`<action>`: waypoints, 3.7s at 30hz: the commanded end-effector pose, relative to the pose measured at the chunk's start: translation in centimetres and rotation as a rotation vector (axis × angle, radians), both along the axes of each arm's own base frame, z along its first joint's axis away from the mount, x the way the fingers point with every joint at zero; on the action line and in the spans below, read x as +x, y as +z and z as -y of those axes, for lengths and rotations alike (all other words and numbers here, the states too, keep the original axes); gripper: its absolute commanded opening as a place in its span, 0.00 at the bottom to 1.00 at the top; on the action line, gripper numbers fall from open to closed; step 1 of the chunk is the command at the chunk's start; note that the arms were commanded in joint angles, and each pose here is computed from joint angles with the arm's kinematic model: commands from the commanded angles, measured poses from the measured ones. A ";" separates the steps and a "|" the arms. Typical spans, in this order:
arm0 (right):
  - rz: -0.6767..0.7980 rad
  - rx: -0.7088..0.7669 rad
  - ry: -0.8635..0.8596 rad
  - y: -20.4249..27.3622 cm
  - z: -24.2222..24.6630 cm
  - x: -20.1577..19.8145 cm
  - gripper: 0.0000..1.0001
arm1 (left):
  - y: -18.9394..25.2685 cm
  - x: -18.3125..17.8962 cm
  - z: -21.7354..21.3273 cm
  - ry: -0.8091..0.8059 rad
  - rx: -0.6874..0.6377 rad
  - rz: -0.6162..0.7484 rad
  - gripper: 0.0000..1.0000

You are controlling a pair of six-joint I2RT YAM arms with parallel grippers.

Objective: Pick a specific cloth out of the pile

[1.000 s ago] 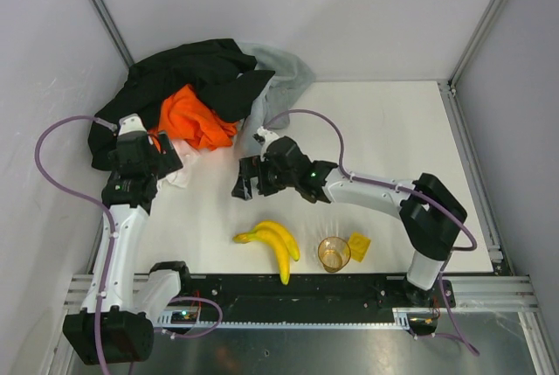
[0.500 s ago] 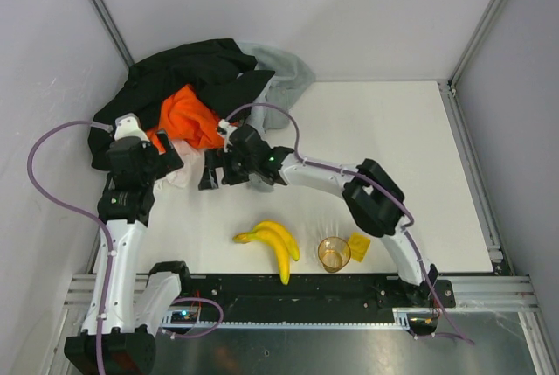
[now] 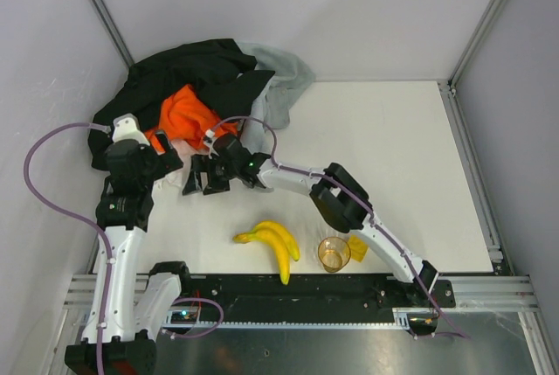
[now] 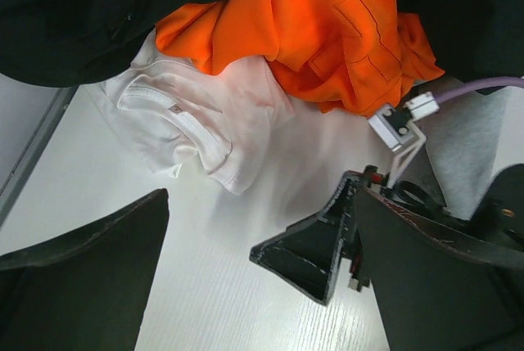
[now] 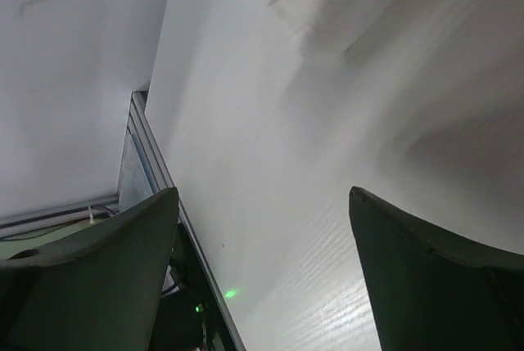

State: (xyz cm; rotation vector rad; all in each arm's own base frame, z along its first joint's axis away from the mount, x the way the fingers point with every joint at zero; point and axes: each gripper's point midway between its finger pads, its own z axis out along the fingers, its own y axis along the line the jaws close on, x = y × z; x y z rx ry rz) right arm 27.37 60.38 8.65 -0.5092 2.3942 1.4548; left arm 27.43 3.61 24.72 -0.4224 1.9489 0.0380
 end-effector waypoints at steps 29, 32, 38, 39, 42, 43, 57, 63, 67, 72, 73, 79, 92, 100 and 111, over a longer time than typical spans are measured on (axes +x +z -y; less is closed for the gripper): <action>-0.279 0.243 -0.323 -1.9 -5.3 7.5 0.78 | 0.2 0.6 1.6 -0.090 0.017 0.028 1.00; -0.312 0.268 -0.353 -2.2 -5.4 8.3 0.74 | 0.3 0.6 1.6 -0.093 0.017 0.028 1.00; -0.387 0.322 -0.418 -3.1 -5.9 9.3 0.62 | 0.1 0.8 1.7 -0.096 0.017 0.022 1.00; -0.394 0.327 -0.426 -3.3 -6.0 9.3 0.58 | 0.1 0.8 1.7 -0.096 0.017 0.022 1.00; -0.402 0.339 -0.446 -3.6 -6.2 9.5 0.45 | 0.0 0.8 1.7 -0.100 0.017 0.019 1.00; -0.402 0.340 -0.449 -3.7 -6.1 9.6 0.39 | 0.0 0.8 1.7 -0.100 0.017 0.018 1.00; -0.353 0.373 -0.352 -0.2 -4.2 9.3 0.00 | -0.4 1.0 2.1 -0.117 0.012 0.007 1.00; -0.293 0.378 -0.327 3.0 -0.9 8.6 0.00 | -0.4 1.0 2.2 -0.120 0.013 0.005 1.00; -0.265 0.355 -0.352 3.4 2.5 7.8 0.00 | -0.5 1.0 2.3 -0.121 0.014 0.004 1.00; -0.206 0.311 -0.391 4.0 7.3 6.9 0.00 | -0.5 1.0 2.3 -0.119 0.016 0.006 1.00; -0.193 0.298 -0.403 3.9 8.3 6.7 0.00 | -0.4 0.9 2.3 -0.119 0.016 0.006 1.00; -0.096 0.212 -0.426 4.3 11.8 5.6 0.00 | -0.5 0.9 2.3 -0.121 0.016 0.006 1.00; 0.014 0.092 -0.351 4.3 13.0 3.9 0.86 | -3.3 3.1 5.6 -0.269 -0.101 -0.106 1.00; 0.083 -0.016 -0.384 4.5 15.3 3.9 0.99 | -5.9 6.6 6.9 -0.303 -0.184 -0.239 1.00; 0.130 -0.058 -0.383 5.2 16.5 3.5 0.99 | -10.2 14.6 5.4 -0.196 -0.233 -0.408 0.97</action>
